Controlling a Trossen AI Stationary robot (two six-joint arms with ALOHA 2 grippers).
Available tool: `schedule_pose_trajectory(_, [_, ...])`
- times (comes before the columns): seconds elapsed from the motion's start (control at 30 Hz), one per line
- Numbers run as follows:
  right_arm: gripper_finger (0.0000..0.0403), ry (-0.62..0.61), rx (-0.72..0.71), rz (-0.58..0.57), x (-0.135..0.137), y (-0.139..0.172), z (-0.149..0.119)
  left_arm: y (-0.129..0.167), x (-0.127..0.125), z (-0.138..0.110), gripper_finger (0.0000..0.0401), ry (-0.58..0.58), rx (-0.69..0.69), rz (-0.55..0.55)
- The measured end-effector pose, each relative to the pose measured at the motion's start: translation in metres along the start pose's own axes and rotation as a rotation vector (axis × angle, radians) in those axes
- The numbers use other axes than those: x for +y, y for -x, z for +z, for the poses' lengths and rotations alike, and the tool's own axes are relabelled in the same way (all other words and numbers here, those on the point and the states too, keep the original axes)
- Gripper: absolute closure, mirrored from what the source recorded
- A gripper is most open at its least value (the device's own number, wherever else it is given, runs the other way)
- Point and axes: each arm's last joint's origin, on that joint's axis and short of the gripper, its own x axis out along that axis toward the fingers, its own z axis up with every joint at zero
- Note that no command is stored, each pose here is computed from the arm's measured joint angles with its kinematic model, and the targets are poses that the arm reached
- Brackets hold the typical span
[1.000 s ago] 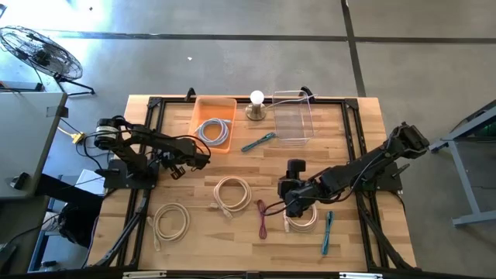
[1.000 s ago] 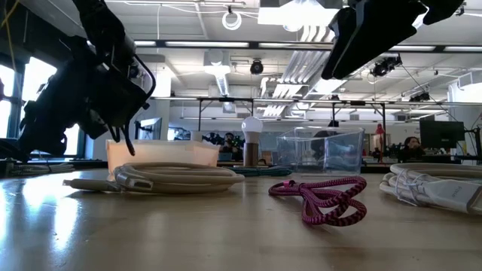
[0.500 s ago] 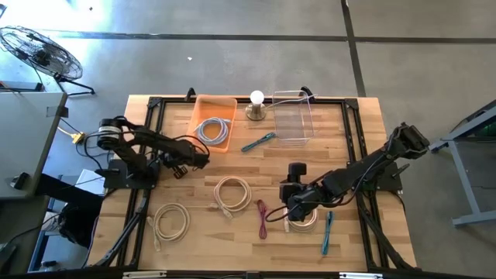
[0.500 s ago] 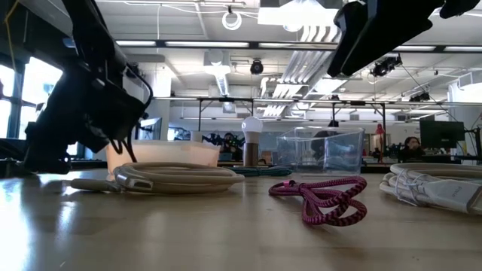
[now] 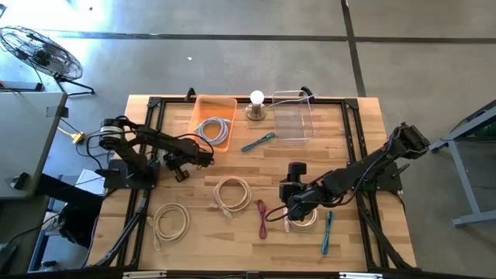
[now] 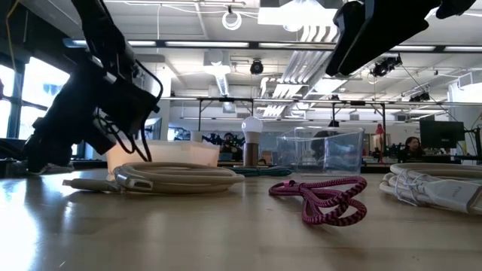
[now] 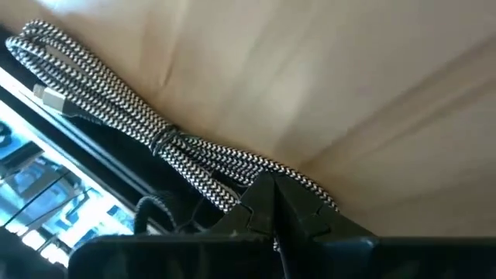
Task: Pick & Place USB Port
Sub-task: Put the white charger cable into the transparent bin
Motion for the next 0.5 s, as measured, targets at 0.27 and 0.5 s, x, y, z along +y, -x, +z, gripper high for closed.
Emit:
schedule_pose_trajectory(0.27, [0.0178, 0.001, 0.001, 0.003, 0.0, 0.0, 0.0, 0.019, -0.014, 0.005, 0.0401, -0.085, -0.061, -0.078])
schedule_pose_trajectory(0.5, [0.0178, 0.001, 0.003, 0.007, 0.0, 0.0, 0.0, 0.066, -0.051, 0.039, 0.0401, -0.12, -0.517, -0.362])
